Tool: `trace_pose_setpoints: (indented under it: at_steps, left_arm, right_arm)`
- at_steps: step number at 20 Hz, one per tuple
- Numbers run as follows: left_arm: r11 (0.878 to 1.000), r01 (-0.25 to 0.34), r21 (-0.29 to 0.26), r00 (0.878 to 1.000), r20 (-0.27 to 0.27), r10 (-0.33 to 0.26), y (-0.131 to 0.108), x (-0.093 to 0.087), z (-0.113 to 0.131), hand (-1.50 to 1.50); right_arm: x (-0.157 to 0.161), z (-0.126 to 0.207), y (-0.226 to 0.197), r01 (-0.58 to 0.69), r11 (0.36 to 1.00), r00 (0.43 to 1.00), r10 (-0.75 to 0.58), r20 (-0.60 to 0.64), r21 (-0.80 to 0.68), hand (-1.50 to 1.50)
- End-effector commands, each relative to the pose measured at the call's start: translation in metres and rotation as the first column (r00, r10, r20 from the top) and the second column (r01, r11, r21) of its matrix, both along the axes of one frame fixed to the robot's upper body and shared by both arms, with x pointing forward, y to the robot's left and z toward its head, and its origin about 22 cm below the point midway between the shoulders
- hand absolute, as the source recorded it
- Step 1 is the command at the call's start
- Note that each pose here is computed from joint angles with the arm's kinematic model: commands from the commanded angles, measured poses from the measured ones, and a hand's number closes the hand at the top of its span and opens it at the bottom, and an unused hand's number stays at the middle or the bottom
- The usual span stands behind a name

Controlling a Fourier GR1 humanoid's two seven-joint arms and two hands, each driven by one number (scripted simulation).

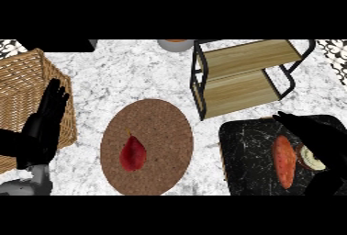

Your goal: Pick the sweet potato from the tray and place it in the tiered shelf

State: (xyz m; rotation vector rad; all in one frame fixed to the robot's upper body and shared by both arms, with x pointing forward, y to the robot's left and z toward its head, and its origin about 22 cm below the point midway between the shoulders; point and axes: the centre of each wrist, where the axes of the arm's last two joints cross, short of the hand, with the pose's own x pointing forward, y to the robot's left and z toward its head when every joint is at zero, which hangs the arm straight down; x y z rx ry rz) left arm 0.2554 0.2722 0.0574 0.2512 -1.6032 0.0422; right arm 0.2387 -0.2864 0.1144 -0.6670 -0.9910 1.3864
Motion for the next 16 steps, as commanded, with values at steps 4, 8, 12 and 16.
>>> trace_pose_setpoints:
  at_steps: [4, 8, 12, 16]
  left_arm:
    - [1.000, -0.003, -0.007, 1.000, -0.008, 0.003, 0.000, 0.000, 0.009, 0.00]
    - [1.000, -0.003, 0.001, 1.000, 0.014, 0.003, -0.008, -0.004, -0.003, 0.00]
    - [1.000, 0.002, -0.003, 1.000, 0.015, -0.002, -0.005, -0.001, -0.004, 0.00]
    - [1.000, -0.002, 0.004, 1.000, 0.004, 0.002, -0.003, 0.006, 0.007, 0.00]
  right_arm:
    - [0.004, -0.040, -0.020, -0.008, 1.000, 1.000, 0.007, -0.018, -0.024, -1.50]
    - [0.007, -0.042, -0.009, 0.005, 1.000, 1.000, -0.005, 0.007, 0.014, -1.50]
    - [0.007, -0.042, -0.019, 0.000, 0.999, 1.000, 0.000, 0.006, 0.040, -1.50]
    - [0.004, -0.066, -0.010, -0.036, 0.999, 0.999, 0.036, 0.002, 0.032, -1.50]
